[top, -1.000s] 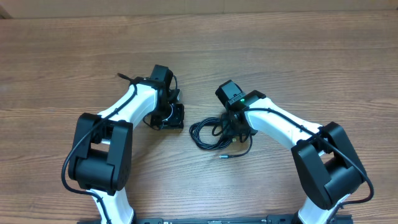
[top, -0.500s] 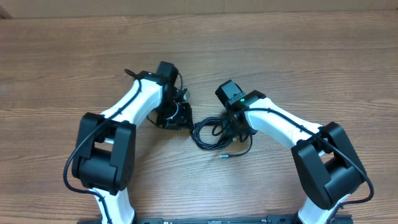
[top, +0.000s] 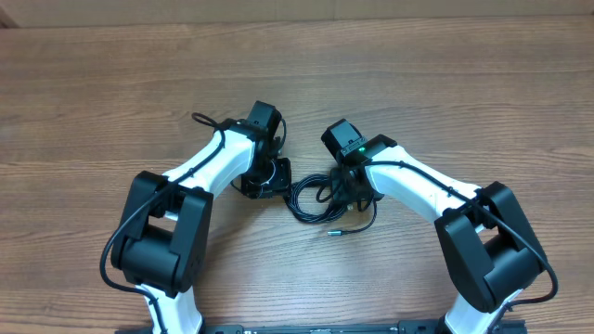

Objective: Untangle cables

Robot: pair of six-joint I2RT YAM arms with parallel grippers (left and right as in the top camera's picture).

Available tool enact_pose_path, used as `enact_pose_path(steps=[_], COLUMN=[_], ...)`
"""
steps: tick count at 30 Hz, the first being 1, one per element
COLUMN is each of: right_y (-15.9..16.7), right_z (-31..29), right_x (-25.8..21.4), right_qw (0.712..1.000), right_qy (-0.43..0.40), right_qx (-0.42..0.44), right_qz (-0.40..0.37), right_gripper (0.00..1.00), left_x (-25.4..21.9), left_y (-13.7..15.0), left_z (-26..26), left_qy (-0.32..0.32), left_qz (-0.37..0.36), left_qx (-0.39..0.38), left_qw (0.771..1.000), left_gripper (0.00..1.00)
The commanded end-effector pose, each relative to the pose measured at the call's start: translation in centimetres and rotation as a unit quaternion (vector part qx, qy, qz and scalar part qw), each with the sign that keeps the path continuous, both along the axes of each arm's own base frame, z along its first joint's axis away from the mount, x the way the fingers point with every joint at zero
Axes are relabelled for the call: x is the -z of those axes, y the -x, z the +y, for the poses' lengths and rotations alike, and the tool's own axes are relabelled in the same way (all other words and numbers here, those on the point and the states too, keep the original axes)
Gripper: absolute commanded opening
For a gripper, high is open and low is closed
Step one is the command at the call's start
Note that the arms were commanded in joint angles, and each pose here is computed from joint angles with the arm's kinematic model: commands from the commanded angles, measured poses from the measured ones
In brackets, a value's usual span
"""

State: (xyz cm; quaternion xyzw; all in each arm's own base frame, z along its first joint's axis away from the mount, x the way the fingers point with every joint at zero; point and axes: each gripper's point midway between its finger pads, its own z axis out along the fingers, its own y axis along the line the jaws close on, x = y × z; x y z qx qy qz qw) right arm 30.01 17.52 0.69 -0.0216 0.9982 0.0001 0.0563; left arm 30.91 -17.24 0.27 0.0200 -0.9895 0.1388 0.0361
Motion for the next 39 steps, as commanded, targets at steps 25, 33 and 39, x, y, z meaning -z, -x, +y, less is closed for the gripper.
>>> enact_pose_path(steps=[25,33,39], right_y=[-0.4,-0.3,-0.3], right_z=[0.5,0.5,0.4], right_x=[0.0,0.0,0.0], right_qw=[1.000,1.000,1.000], right_qy=[-0.014,-0.013,-0.012], right_qx=[0.001,0.001,0.001], right_qz=[-0.005,-0.003,-0.002], right_gripper=[0.56,0.56,0.56], left_x=[4.5,5.2,6.8], left_y=[5.1,5.5,6.3], left_z=[3.3,1.9,2.0], left_qy=[-0.157,-0.123,-0.126], left_qz=[0.023,0.028,0.053], left_qx=[0.014,0.049,0.054], left_qw=[0.987,0.991,0.989], left_gripper=[0.40,0.48,0.48])
